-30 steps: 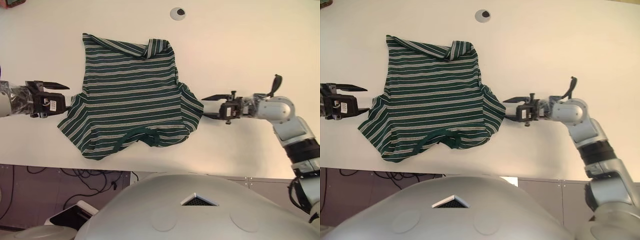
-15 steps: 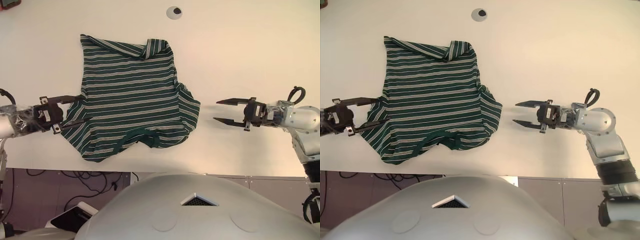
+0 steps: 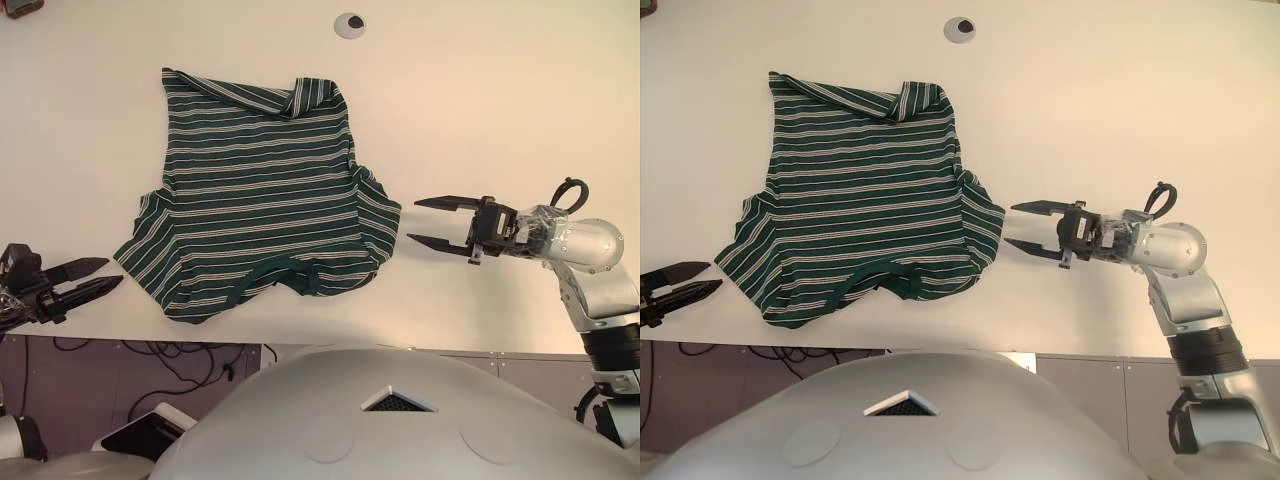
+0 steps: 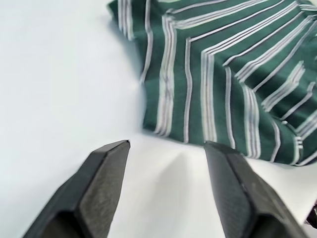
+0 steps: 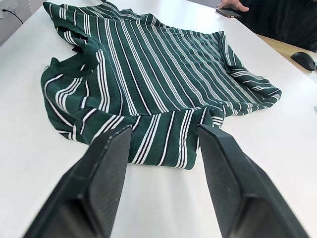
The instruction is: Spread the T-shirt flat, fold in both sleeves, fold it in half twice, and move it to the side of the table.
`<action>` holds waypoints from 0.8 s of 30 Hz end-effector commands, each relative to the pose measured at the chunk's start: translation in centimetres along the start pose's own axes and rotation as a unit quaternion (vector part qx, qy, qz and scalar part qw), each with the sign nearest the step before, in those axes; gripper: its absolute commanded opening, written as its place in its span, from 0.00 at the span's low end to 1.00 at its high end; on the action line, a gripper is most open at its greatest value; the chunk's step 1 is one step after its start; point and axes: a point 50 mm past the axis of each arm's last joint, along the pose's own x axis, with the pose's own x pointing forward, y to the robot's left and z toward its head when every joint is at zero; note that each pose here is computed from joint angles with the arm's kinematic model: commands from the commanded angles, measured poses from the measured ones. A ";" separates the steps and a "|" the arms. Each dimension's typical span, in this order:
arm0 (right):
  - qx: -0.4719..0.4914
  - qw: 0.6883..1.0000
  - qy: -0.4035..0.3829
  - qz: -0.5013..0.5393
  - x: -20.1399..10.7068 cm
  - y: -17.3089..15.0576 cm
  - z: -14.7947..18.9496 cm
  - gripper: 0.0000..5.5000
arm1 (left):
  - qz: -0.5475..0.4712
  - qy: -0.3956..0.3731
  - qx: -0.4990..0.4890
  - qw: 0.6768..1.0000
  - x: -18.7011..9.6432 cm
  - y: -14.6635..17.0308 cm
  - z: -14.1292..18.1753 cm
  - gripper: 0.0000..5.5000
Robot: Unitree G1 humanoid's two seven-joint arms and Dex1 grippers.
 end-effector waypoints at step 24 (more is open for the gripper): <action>-0.004 1.000 -0.004 -0.003 0.5 0.0 0.1 0.44 | -0.019 0.006 -0.006 1.000 2.4 0.8 0.1 0.00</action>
